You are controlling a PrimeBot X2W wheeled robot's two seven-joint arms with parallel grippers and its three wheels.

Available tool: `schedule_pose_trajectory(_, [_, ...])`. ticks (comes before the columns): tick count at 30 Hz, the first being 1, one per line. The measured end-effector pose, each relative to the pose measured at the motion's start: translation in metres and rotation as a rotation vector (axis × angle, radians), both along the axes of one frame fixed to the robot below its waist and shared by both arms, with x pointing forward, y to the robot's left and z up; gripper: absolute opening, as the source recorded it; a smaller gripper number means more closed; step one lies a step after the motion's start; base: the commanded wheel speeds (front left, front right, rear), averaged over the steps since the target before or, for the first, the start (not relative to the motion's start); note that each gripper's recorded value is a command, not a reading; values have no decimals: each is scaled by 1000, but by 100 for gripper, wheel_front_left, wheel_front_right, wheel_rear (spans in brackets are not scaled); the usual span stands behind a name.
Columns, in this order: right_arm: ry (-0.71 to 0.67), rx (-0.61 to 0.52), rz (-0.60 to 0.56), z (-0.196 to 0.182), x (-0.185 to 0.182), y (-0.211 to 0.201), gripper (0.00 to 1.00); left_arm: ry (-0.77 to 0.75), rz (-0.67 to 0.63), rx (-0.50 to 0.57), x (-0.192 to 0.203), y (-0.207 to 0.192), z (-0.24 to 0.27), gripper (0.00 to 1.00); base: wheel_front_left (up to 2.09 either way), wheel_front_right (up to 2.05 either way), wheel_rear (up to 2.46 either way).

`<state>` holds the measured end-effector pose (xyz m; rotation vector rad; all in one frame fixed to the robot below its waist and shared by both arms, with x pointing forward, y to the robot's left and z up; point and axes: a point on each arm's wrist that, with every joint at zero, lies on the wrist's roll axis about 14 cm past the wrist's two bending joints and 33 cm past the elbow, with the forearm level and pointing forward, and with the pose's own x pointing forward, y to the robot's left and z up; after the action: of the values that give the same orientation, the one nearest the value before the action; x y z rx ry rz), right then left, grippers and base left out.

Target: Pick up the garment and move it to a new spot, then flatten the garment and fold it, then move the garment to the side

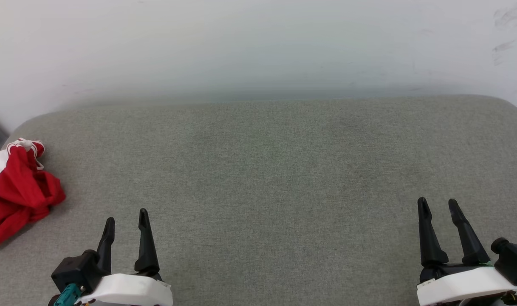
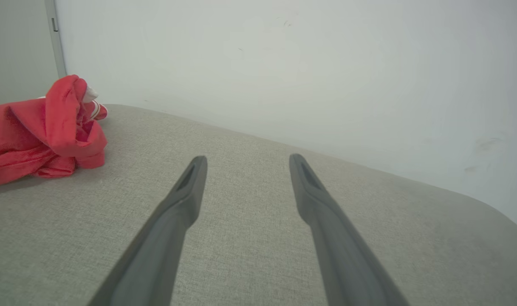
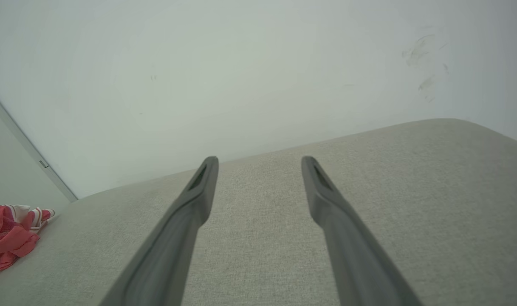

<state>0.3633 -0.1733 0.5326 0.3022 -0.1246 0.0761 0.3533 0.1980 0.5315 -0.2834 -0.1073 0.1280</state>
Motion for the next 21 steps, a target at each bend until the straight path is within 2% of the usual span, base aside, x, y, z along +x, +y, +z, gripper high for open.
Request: schedule_pose_trajectory(21, [-21,-136,1,-2,-5,2,100,-36,-14,135,-7,-3,3,100,0,0,0])
